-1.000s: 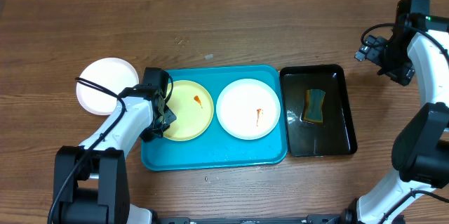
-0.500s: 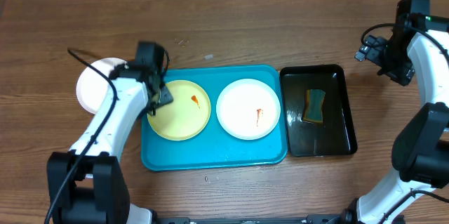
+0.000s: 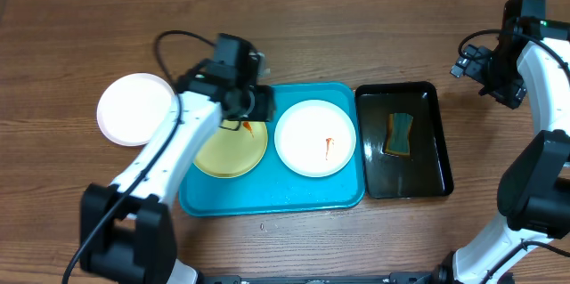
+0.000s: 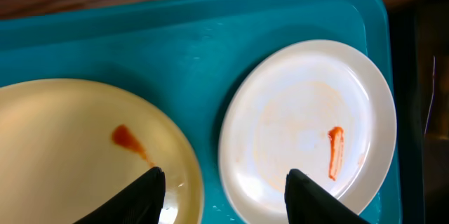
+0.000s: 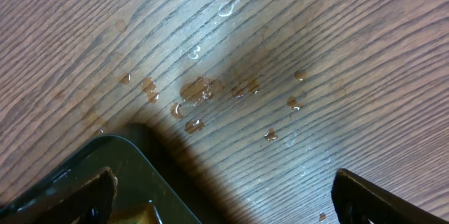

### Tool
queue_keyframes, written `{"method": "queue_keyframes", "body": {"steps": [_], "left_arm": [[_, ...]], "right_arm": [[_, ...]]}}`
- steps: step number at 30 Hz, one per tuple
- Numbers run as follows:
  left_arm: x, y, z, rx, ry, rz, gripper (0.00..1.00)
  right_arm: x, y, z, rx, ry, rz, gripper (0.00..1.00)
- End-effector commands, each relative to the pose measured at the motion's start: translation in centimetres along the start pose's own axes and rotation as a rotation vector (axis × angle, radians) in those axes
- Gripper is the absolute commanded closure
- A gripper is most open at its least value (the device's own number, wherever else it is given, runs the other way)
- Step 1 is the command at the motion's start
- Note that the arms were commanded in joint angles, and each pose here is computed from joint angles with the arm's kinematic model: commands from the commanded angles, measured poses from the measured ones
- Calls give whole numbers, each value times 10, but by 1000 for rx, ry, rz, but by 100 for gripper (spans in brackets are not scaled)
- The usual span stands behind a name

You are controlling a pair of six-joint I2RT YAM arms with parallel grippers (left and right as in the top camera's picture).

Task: Clean dirty plates on tray and stack at the side
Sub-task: 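Move the left gripper to the rim of the white plate, then lower the right gripper into the black tray toward the sponge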

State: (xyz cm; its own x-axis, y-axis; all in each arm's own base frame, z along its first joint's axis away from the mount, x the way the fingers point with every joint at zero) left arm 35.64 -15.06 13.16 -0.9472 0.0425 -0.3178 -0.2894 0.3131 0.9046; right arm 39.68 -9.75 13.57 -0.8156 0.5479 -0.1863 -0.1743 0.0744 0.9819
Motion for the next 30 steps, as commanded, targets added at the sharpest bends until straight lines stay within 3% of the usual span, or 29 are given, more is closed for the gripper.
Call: {"method": "queue_keyframes", "body": {"steps": [1,4,8,13,19,30], "left_arm": [[6,-25,-12,-14,-73,40,43],[7,-42,-9,-72,-92,46,39],[9,-59,-12,-55,-97,65,61],[17,-75,-9,-59,-96,111,50],[21,-88,-5,-65,-94,132,64],[19,-90,-2,-87,-109,121,66]], "right_arm": [[-5,5,0,-1,-8,-23,0],[-5,5,0,-1,-8,-23,0],[-5,5,0,-1,-8,-23,0],[-5,5,0,-1,-8,-23,0],[-5,5,0,-1,-8,-23,0],[-5,5,0,-1,-8,-23,0]]}}
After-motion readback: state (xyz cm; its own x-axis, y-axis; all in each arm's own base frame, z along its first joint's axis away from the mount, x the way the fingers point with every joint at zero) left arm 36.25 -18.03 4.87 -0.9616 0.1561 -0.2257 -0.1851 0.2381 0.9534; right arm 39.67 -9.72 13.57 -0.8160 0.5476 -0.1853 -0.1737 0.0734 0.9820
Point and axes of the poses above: each gripper's point midway between its finger pads, its own y axis back along the fingers, its own z axis along the line the jaws close on, x = y × z, the point moved 3 cm from there along y, back along the fingers, and after that the axes turned 1 degree about y, right-handed, at the moved point
